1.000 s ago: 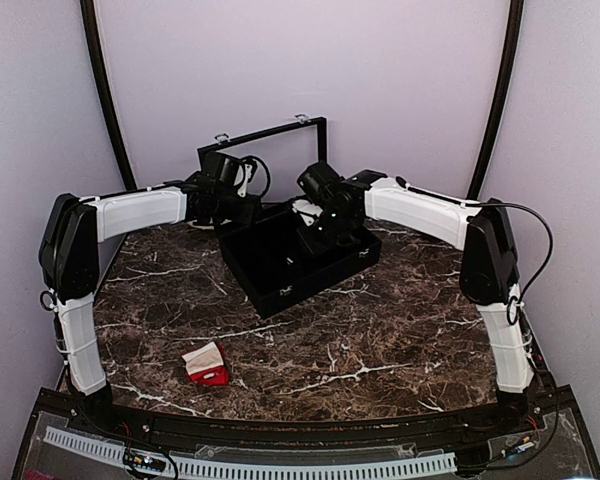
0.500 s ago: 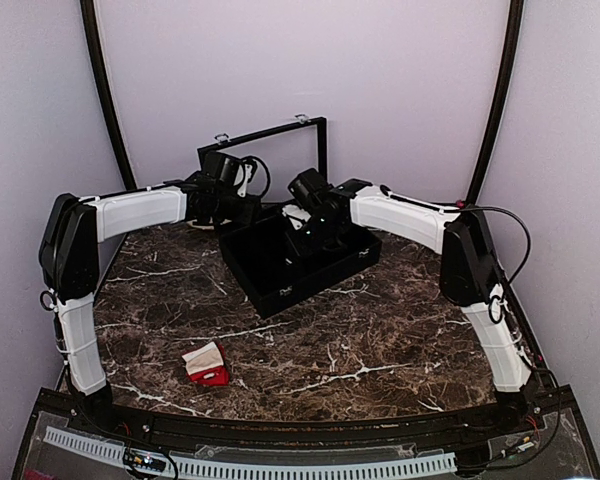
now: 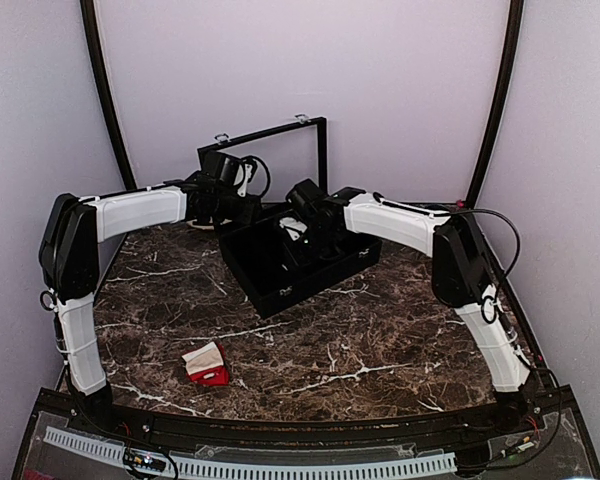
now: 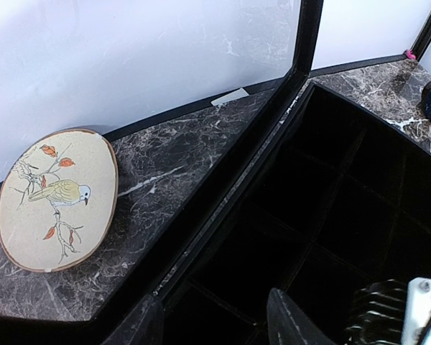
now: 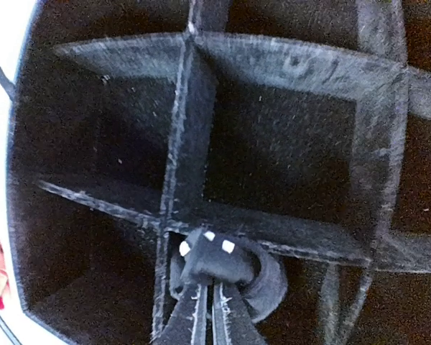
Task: Roll the socks
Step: Adjust the sock in the storage box.
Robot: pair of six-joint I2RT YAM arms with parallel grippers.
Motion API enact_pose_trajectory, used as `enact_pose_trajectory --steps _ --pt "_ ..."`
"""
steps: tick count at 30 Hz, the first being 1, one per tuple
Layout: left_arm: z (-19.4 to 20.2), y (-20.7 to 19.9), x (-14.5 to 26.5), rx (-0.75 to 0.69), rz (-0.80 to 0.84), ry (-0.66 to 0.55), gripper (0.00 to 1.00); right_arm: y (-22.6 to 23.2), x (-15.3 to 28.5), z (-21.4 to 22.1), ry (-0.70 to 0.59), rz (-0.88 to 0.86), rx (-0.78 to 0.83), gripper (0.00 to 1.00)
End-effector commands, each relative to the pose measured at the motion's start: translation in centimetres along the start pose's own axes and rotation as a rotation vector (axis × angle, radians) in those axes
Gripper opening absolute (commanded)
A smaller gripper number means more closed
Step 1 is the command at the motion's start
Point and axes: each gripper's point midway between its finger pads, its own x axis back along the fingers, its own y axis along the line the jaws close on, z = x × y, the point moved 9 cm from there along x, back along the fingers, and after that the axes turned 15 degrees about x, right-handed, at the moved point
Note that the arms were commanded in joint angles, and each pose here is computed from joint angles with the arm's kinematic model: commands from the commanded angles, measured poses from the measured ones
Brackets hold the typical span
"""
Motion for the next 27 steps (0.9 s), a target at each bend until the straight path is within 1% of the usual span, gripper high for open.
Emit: enact_pose_trajectory --steps 1,13,17,19,27 --pt "-1.0 -0.1 0.3 0.001 0.007 -0.021 0.53 -0.4 -1.5 0.8 0.058 -0.012 -0.011 0.05" --pt "-0.9 -0.2 0.1 0.002 0.015 -0.014 0.53 -0.1 -3.1 1.4 0.139 -0.002 0.022 0.06" --pt "-0.9 -0.2 0.1 0.005 0.015 -0.013 0.53 0.2 -2.7 1.3 0.138 0.013 0.037 0.07" --pt "-0.9 -0.2 0.1 0.008 0.016 -0.013 0.53 0.3 -1.8 0.7 0.116 0.025 0.046 0.08" --pt "-1.6 -0.4 0.6 0.021 0.025 -0.037 0.53 1.0 3.5 -2.3 -0.088 0.039 0.069 0.10"
